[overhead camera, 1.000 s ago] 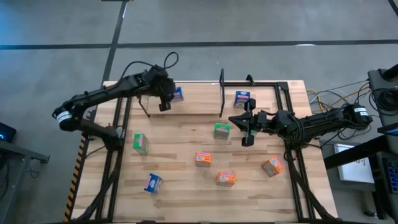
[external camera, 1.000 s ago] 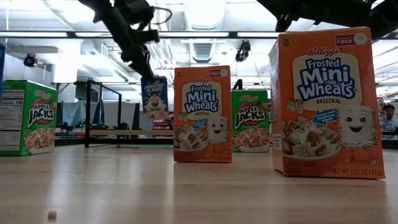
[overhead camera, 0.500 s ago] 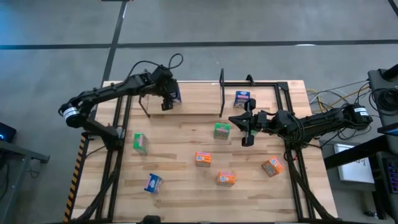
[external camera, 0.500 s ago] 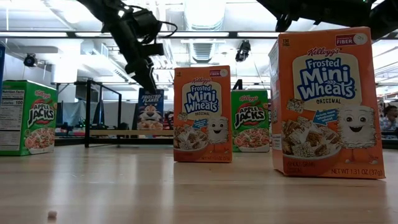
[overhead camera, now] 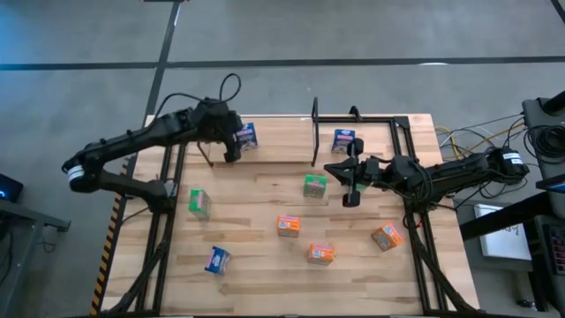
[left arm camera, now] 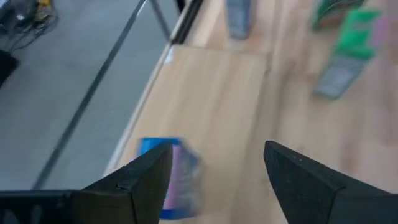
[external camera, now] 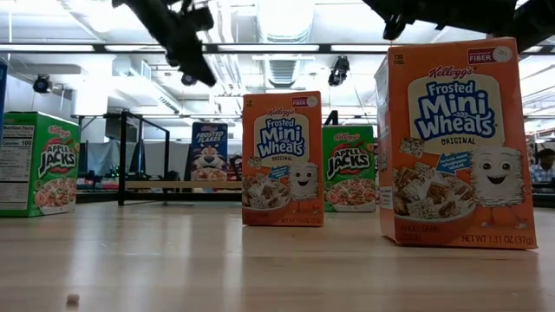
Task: Stack cereal on shelf
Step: Put the middle blue cereal box on the shelf
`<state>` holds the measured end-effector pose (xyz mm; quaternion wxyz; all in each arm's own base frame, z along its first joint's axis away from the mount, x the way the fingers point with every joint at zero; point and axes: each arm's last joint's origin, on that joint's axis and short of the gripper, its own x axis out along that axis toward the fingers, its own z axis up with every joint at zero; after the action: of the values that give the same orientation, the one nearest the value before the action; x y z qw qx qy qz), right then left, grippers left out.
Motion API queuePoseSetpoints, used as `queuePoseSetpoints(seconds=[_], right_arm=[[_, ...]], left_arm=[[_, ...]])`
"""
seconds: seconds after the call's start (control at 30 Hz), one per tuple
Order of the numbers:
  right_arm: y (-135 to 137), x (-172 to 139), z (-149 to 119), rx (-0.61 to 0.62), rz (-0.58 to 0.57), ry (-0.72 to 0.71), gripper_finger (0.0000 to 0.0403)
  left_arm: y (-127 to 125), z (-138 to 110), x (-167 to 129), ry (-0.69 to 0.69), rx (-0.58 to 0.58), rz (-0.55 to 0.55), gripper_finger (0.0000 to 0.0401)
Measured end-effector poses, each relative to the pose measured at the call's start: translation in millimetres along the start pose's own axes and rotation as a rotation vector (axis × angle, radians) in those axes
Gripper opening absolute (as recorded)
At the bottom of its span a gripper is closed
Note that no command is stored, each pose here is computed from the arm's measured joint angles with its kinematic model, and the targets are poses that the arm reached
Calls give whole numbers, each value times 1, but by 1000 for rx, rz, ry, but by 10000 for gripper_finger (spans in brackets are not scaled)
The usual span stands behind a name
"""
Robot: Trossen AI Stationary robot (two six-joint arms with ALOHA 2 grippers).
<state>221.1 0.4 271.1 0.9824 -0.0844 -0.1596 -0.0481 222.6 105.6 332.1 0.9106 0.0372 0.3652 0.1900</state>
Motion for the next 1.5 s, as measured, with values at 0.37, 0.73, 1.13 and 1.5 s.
queuePoseSetpoints(seconds=[0.37,0.73,1.13,1.5], right_arm=[[-1,8,8,-22,8,38,9],[-4,9,14,-102,4,15,9],[-18,9,11,-154,-52,36,9],[-20,9,7,-157,-56,74,9]], left_arm=[[-50,8,-9,-31,-34,-157,202],[-67,8,-10,-11,-124,-202,201],[-70,2,2,93,-220,-193,201],[-68,6,3,45,-153,-123,201]])
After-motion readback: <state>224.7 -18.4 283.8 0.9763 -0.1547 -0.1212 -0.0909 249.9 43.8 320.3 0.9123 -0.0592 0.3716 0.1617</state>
